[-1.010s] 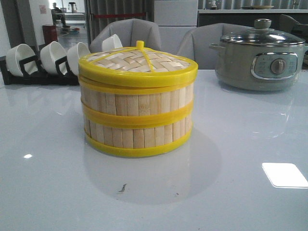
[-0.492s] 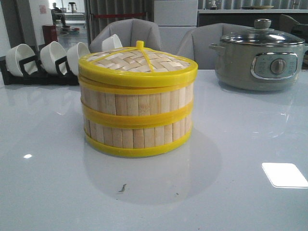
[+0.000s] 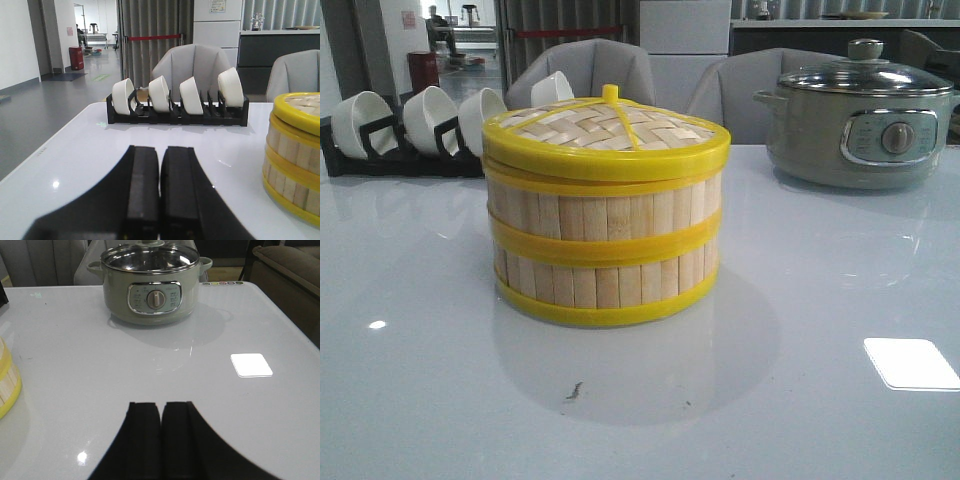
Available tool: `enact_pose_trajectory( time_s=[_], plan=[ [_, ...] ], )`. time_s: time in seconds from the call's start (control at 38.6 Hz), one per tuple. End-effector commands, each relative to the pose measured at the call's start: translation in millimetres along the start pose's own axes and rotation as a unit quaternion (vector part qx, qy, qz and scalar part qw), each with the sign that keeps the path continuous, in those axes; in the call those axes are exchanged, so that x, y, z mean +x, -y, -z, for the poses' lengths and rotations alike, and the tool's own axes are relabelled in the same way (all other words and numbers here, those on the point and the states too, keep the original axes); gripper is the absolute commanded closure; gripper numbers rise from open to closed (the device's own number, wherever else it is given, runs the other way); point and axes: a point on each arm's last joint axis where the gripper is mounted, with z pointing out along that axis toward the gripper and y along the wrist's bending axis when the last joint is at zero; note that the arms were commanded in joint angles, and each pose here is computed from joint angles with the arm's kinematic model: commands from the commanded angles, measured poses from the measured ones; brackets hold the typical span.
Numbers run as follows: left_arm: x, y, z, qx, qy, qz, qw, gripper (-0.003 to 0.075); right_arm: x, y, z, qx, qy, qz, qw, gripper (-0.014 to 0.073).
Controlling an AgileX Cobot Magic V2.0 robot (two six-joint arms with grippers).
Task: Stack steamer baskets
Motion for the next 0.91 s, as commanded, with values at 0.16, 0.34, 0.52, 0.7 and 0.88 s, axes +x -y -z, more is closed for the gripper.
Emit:
enact_pose_trajectory(
  time_s=[0.16, 0.34, 0.52, 0.7, 0.88],
  plan=[
    [-6.0, 0.7, 2.0, 0.005, 0.037, 0.009, 0.999, 0.0633, -17.3, 0.3, 1.9, 0.005, 0.052, 0.003, 0.999, 0.0546],
    [-4.9, 0.6, 1.9, 0.004, 0.032, 0.003, 0.999, 0.0633, -17.3, 0.3, 1.9, 0.005, 0.052, 0.003, 0.999, 0.0546],
    [-4.7, 0.6, 1.9, 0.004, 0.030, -0.006, 1.000, 0.0633, -17.3, 0.3, 1.9, 0.005, 0.052, 0.003, 0.999, 0.0546],
    [-4.7, 0.6, 1.9, 0.004, 0.030, -0.006, 1.000, 0.0633, -17.3, 0.3, 1.9, 0.005, 0.052, 0.003, 0.999, 0.0546],
    [-4.6, 0.6, 1.8, 0.004, 0.030, -0.006, 1.000, 0.0633, -17.3, 0.3, 1.9, 0.005, 0.052, 0.003, 0.999, 0.0546]
  ],
)
